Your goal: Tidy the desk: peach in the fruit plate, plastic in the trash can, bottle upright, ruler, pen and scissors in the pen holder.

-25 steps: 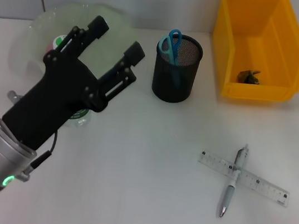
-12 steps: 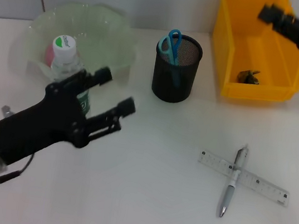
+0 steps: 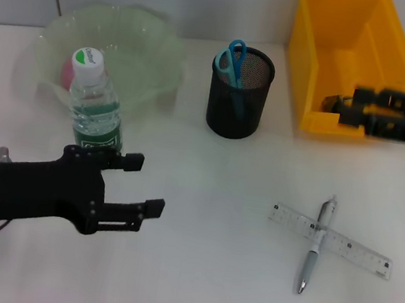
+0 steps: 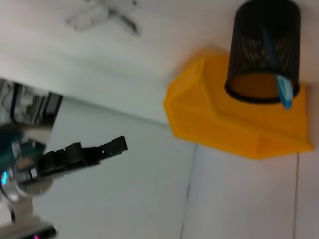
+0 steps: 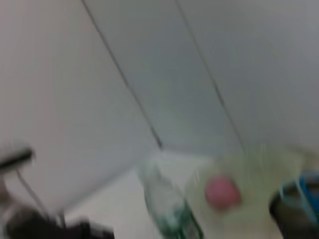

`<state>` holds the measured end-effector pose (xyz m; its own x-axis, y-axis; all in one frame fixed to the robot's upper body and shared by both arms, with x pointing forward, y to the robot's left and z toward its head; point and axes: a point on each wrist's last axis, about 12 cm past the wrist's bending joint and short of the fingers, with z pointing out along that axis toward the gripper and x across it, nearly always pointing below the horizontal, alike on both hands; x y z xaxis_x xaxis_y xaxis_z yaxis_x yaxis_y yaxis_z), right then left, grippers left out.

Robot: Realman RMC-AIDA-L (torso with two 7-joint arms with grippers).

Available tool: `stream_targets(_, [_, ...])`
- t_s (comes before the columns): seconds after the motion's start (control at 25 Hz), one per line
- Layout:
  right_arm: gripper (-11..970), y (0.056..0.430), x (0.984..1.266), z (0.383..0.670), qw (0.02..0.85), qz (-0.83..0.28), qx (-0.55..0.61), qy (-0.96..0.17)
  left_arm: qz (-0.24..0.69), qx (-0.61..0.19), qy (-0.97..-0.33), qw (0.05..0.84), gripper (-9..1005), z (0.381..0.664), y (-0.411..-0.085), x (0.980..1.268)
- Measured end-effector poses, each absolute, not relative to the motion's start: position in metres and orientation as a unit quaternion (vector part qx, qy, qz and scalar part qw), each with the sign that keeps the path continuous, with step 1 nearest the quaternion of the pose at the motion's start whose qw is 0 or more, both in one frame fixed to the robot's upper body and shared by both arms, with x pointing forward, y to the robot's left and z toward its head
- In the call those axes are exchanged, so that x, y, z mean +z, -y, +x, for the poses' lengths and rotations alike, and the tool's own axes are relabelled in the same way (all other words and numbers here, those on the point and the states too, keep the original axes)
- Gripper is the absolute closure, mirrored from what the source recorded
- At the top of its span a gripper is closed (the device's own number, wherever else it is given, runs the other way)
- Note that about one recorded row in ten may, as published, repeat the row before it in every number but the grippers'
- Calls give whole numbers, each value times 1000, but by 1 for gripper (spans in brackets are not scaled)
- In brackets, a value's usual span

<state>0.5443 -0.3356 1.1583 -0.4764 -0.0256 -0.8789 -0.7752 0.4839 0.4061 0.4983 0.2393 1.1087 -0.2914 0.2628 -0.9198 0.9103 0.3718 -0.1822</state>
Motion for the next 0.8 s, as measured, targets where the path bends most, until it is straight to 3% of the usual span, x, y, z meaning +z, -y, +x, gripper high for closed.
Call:
stream_targets(0.16, [140, 330, 1168, 562, 311, -304, 379, -817, 431, -384, -704, 412, 209, 503, -245, 1122])
stream_targets(0.8, [164, 293, 1189, 592, 212, -413, 284, -839, 457, -370, -707, 394, 210, 511, -238, 1123])
